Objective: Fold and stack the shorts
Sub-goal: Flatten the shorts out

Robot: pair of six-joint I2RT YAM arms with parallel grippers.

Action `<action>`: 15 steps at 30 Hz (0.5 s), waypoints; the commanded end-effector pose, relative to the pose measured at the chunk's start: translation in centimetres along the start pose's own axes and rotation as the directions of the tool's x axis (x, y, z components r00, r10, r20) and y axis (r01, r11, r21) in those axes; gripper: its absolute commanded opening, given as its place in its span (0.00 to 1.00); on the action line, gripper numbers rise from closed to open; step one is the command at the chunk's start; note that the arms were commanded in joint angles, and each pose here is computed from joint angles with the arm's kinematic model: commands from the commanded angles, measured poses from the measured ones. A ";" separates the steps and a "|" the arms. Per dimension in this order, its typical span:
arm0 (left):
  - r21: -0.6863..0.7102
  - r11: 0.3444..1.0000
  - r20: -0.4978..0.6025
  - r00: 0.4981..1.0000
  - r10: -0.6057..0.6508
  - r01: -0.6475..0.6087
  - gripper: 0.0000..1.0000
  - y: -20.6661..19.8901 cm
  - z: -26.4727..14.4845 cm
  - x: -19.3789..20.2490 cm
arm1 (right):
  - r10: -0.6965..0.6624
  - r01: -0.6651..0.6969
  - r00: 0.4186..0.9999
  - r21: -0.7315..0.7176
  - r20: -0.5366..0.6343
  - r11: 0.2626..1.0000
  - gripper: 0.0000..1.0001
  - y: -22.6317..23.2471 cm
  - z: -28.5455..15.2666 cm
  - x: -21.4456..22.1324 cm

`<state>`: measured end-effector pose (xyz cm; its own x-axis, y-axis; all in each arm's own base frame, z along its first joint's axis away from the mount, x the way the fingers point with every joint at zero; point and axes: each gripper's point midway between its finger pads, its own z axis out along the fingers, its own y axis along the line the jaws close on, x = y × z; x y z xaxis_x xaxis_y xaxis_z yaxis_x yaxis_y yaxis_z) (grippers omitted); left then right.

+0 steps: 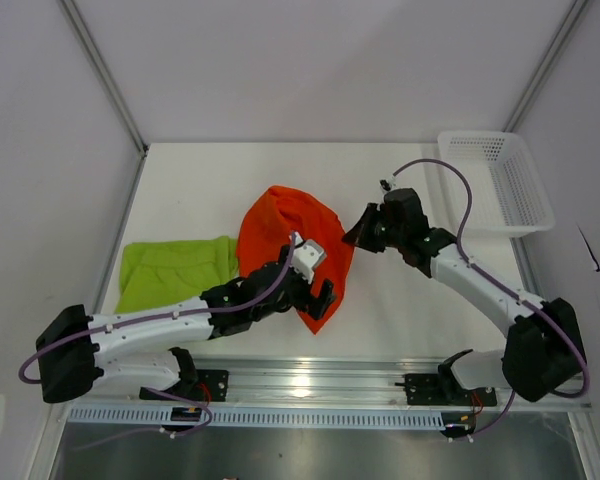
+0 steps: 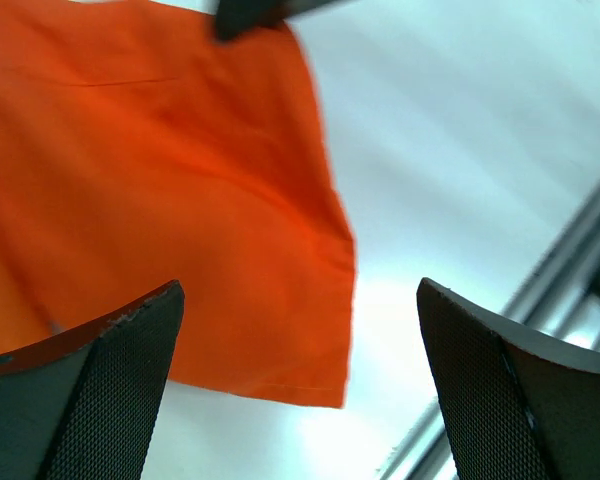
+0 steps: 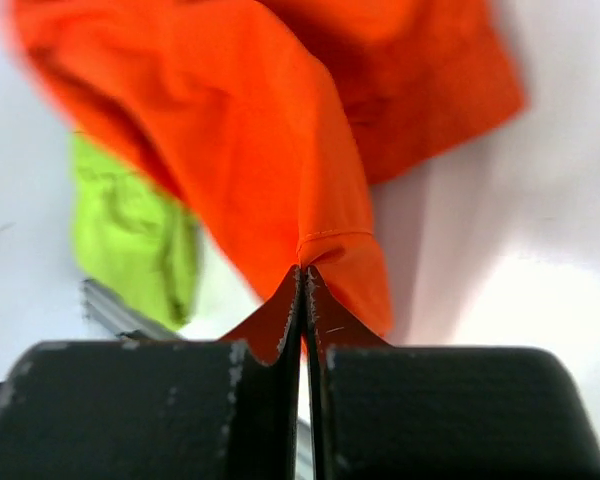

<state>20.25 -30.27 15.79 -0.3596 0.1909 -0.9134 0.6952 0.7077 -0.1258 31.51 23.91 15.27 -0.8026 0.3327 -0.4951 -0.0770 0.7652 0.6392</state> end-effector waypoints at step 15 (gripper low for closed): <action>-0.266 0.964 -0.119 0.993 0.001 -0.033 0.99 -2.1 -0.8 2.9 | 0.130 -0.128 0.986 -0.024 0.103 0.991 0.00 6.9 -6.0 -0.8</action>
<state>16.04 -31.87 13.86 -0.3949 0.3134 -0.8636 0.6478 0.7616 -0.0198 27.74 25.43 19.77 -0.7913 0.4201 -0.4442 0.0161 0.7406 0.6717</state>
